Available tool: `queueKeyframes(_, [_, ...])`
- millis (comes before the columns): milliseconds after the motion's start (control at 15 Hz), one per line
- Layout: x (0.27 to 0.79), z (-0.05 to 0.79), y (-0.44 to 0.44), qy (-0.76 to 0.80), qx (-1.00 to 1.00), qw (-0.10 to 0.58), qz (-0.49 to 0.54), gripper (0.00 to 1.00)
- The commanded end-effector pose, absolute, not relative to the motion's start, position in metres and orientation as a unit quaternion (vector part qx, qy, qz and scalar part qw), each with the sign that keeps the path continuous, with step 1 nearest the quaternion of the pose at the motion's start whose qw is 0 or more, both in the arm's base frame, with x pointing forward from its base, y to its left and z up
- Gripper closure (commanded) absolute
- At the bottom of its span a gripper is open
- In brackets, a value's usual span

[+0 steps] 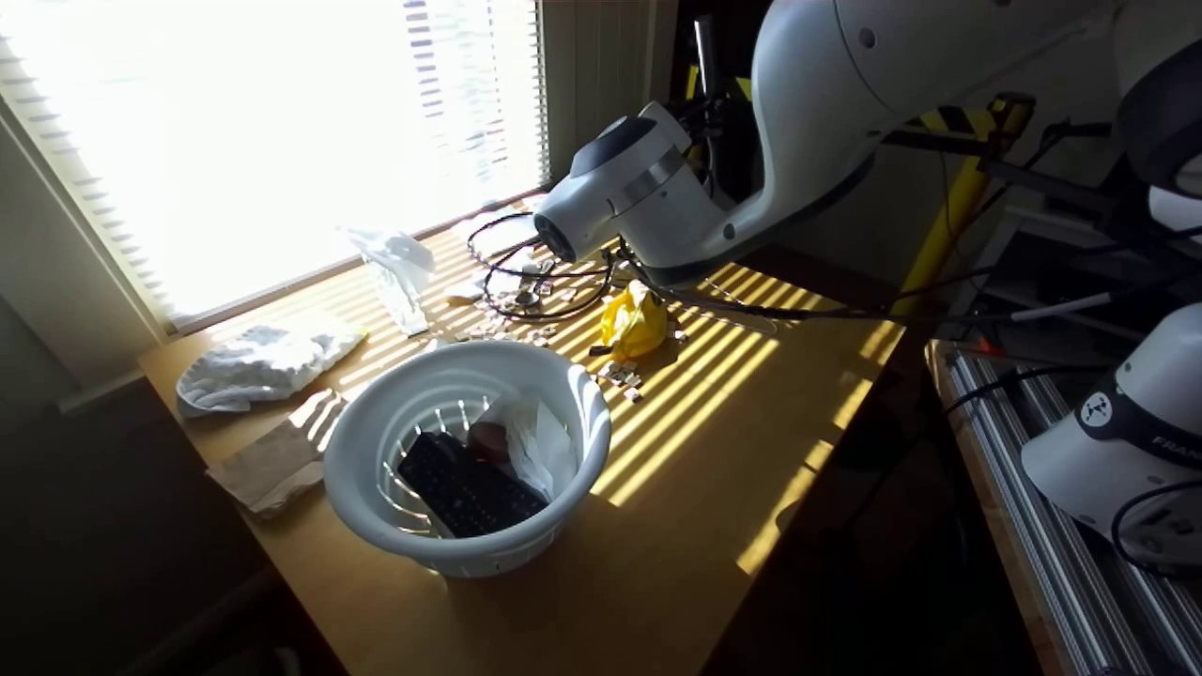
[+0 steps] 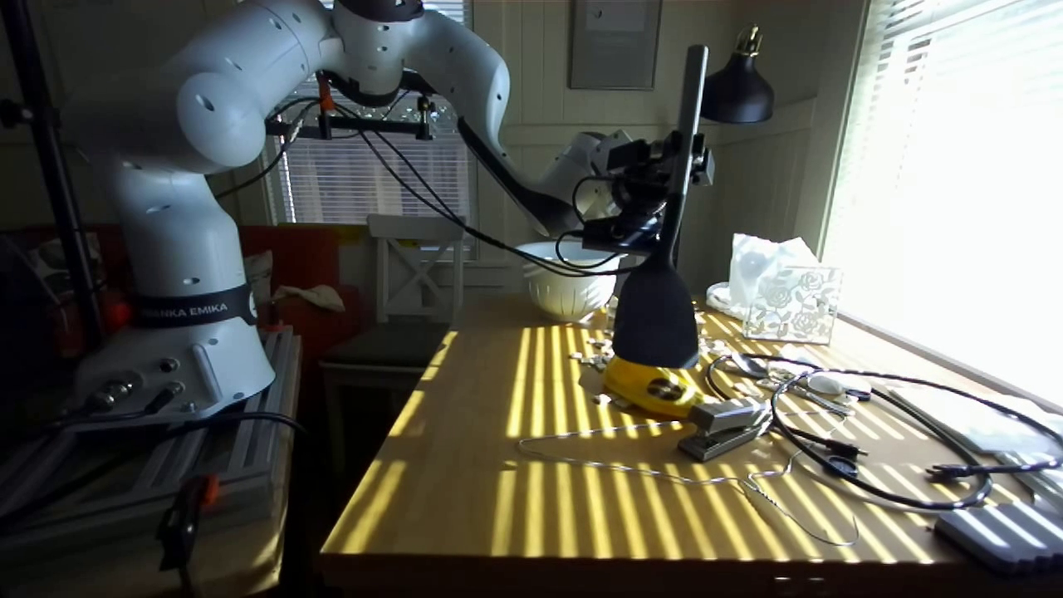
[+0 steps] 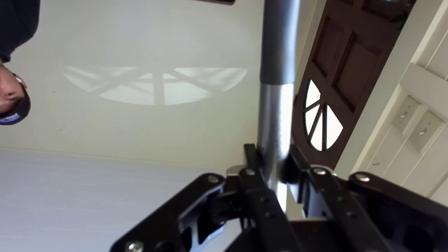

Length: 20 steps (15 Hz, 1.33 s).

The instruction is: Move the black spatula to the right.

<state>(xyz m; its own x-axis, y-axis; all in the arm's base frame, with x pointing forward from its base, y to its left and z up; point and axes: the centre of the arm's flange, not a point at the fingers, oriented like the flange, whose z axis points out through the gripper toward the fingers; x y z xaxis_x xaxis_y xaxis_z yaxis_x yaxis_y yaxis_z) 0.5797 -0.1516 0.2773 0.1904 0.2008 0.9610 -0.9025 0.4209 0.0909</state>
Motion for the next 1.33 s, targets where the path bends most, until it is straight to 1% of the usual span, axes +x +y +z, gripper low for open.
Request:
queueKeyframes(0, [0.601, 0.251, -0.144, -0.518, 0.374, 0.65, 0.411, 0.94])
queueKeyframes(267, [0.624, 0.215, -0.139, -0.532, 0.411, 0.619, 0.405, 0.94])
queueKeyframes(667, [0.633, 0.186, -0.135, -0.516, 0.419, 0.644, 0.38, 0.94])
queueKeyframes(733, [0.636, 0.186, -0.133, -0.513, 0.418, 0.647, 0.379, 0.86])
queueKeyframes(800, [0.639, 0.183, -0.131, -0.509, 0.419, 0.65, 0.379, 0.51])
queueKeyframes(867, [0.643, 0.18, -0.129, -0.505, 0.422, 0.651, 0.379, 0.5])
queueKeyframes(933, [0.644, 0.181, -0.126, -0.501, 0.42, 0.655, 0.38, 0.45])
queueKeyframes(1000, [0.646, 0.18, -0.124, -0.499, 0.419, 0.657, 0.379, 0.83])
queueKeyframes(1067, [0.648, 0.18, -0.121, -0.495, 0.417, 0.661, 0.38, 0.83])
queueKeyframes(1133, [0.65, 0.18, -0.119, -0.492, 0.417, 0.662, 0.381, 0.73])
queueKeyframes(1200, [0.65, 0.182, -0.117, -0.49, 0.417, 0.664, 0.382, 0.41])
queueKeyframes(1267, [0.652, 0.181, -0.115, -0.487, 0.416, 0.665, 0.385, 0.45])
